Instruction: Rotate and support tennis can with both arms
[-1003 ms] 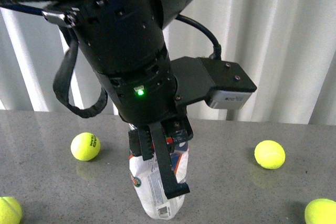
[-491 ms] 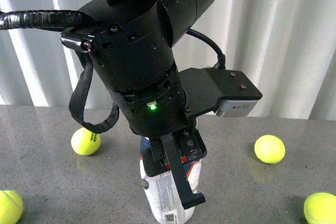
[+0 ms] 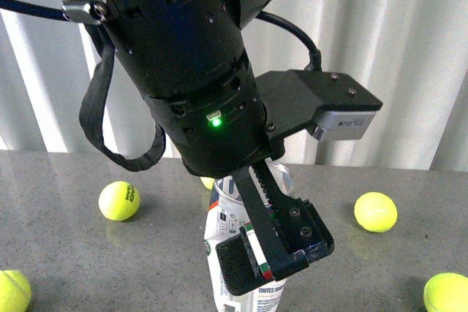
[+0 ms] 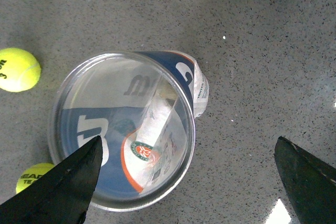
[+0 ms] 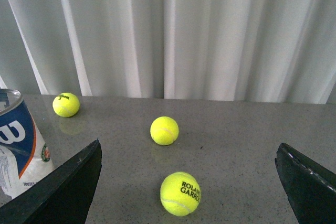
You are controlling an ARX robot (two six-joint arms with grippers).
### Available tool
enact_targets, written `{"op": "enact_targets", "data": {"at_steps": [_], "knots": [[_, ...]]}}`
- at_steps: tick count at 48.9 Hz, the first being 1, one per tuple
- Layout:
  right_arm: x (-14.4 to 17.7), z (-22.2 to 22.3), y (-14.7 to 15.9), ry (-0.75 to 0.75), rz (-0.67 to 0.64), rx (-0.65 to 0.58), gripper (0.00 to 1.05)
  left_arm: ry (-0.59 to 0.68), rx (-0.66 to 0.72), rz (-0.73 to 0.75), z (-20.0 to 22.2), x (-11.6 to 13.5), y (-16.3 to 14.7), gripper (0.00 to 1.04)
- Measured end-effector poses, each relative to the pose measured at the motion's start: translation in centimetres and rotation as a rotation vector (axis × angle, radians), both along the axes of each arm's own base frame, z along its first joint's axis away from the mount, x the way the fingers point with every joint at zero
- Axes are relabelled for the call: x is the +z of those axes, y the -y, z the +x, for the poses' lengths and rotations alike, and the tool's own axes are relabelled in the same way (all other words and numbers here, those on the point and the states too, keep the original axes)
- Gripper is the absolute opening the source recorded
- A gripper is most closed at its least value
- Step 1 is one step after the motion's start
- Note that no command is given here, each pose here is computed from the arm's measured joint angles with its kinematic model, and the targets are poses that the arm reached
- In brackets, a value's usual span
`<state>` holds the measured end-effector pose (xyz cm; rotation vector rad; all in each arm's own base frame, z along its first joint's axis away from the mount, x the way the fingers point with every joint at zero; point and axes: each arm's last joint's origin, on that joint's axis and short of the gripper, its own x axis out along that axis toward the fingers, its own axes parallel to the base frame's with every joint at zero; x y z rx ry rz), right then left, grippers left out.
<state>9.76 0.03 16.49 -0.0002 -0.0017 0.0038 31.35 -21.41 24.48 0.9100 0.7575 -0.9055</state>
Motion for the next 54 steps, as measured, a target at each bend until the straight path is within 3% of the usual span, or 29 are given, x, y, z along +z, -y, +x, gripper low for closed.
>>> {"op": "enact_targets", "data": {"at_steps": [13, 19, 25, 32, 39, 41, 44, 48, 54], "knots": [[0.0, 0.0, 0.0, 0.000, 0.000, 0.000, 0.98, 0.021, 0.113, -0.181, -0.1, 3.1, -1.2, 0.98], [0.0, 0.0, 0.0, 0.000, 0.000, 0.000, 0.98, 0.050, 0.294, -0.376, 0.1, 5.0, -2.7, 0.98], [0.0, 0.0, 0.0, 0.000, 0.000, 0.000, 0.98, 0.063, 0.575, -0.584, 0.1, 6.3, -4.7, 0.98], [0.0, 0.0, 0.0, 0.000, 0.000, 0.000, 0.98, -0.004, 0.717, -0.681, 0.1, 6.3, -5.2, 0.98], [0.0, 0.0, 0.0, 0.000, 0.000, 0.000, 0.98, -0.027, 0.743, -0.694, 0.1, 6.0, -5.1, 0.98], [0.0, 0.0, 0.0, 0.000, 0.000, 0.000, 0.98, 0.042, 0.748, -0.696, 0.0, 5.9, -4.9, 0.96], [0.0, 0.0, 0.0, 0.000, 0.000, 0.000, 0.98, 0.349, 0.813, -0.759, -0.3, 5.2, -5.5, 0.85], [0.0, 0.0, 0.0, 0.000, 0.000, 0.000, 0.98, 0.590, 0.888, -0.834, -1.6, 3.9, -7.6, 0.73], [0.0, 0.0, 0.0, 0.000, 0.000, -0.002, 0.98, 0.734, 0.904, -0.932, -4.1, 2.5, -11.1, 0.55]]}}
